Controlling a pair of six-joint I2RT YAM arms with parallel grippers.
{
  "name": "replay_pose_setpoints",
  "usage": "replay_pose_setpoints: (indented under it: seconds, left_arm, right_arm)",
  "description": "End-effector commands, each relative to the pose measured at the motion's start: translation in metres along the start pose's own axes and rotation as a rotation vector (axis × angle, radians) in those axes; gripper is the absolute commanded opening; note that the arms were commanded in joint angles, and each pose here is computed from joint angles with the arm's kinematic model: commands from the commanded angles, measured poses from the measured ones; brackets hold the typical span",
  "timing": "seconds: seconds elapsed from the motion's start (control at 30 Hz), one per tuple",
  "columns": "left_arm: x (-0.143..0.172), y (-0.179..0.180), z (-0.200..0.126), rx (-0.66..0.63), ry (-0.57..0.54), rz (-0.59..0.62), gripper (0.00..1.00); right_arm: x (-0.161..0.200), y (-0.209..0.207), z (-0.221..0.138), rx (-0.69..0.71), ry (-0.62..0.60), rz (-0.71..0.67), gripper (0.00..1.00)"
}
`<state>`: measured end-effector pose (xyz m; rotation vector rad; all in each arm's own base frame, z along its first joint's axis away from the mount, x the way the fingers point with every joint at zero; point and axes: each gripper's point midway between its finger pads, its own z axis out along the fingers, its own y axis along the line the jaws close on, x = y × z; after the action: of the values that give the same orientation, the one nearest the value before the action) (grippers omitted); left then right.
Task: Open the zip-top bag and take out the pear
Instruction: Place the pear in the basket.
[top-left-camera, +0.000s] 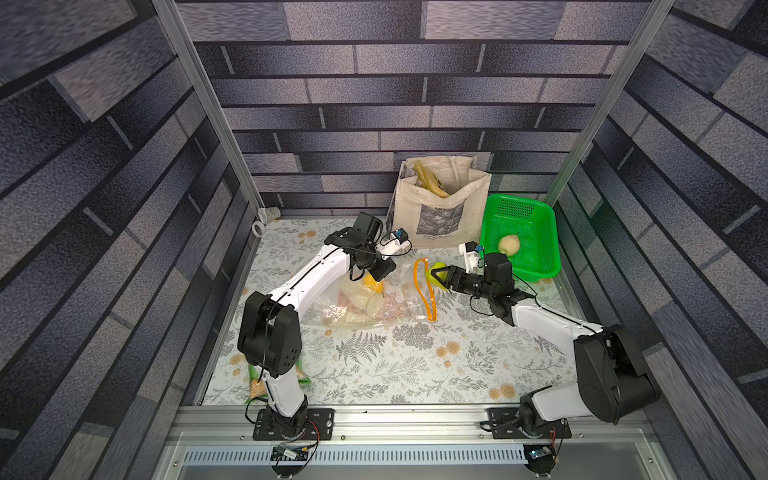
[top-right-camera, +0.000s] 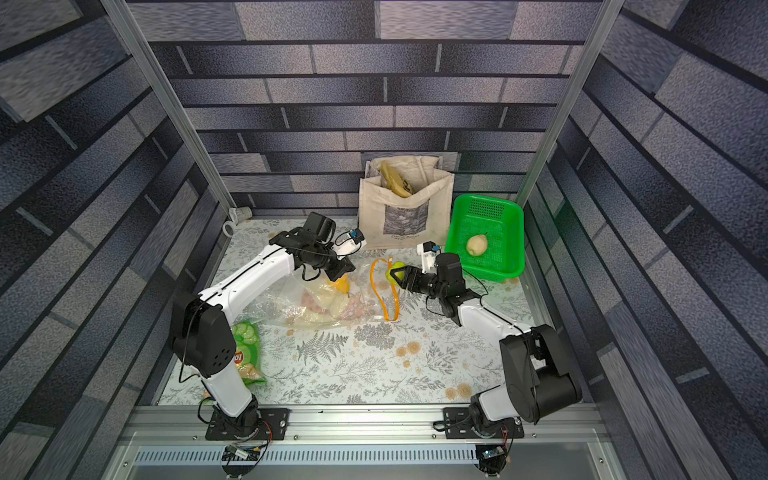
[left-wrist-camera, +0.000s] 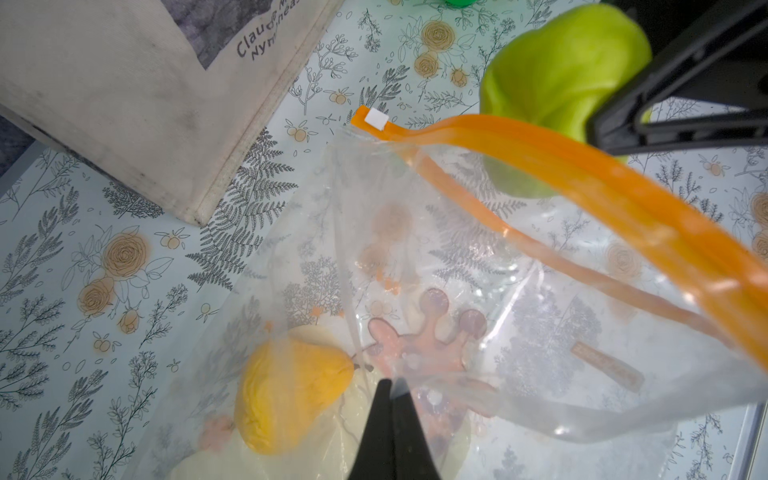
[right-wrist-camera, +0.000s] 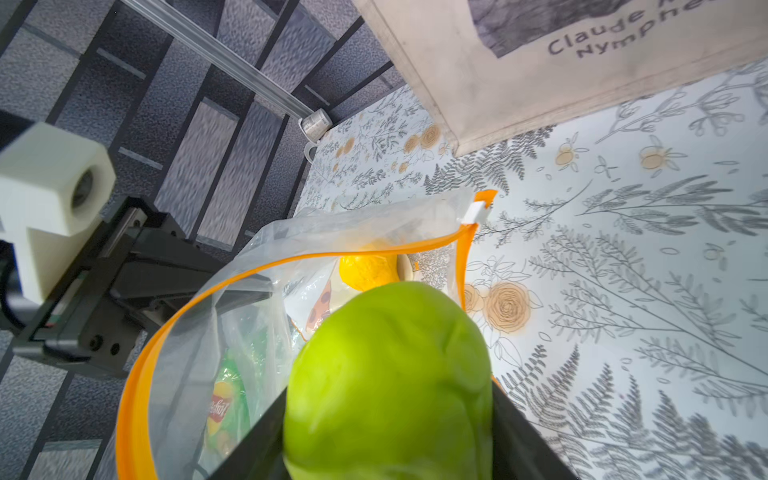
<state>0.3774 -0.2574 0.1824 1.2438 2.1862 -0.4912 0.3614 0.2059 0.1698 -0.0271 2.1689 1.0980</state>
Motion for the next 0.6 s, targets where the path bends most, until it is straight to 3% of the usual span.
replay_pose_setpoints:
  seconds: [0.0, 0.3, 0.57]
  left_arm:
    - [0.009, -0.002, -0.005, 0.001, 0.01, -0.014, 0.0]
    - [0.01, -0.006, -0.009, 0.008, -0.015, -0.009, 0.0]
    - [0.009, -0.009, -0.017, -0.003, -0.028, 0.005, 0.0]
  right_arm:
    - [-0.016, -0.027, -0.024, 0.159, 0.009, 0.01, 0.63]
    - [-0.124, -0.094, -0.083, 0.523, -0.212, 0.047, 0.61]
    - [-0.2, -0.165, -0.105, 0.898, -0.339, 0.051, 0.62]
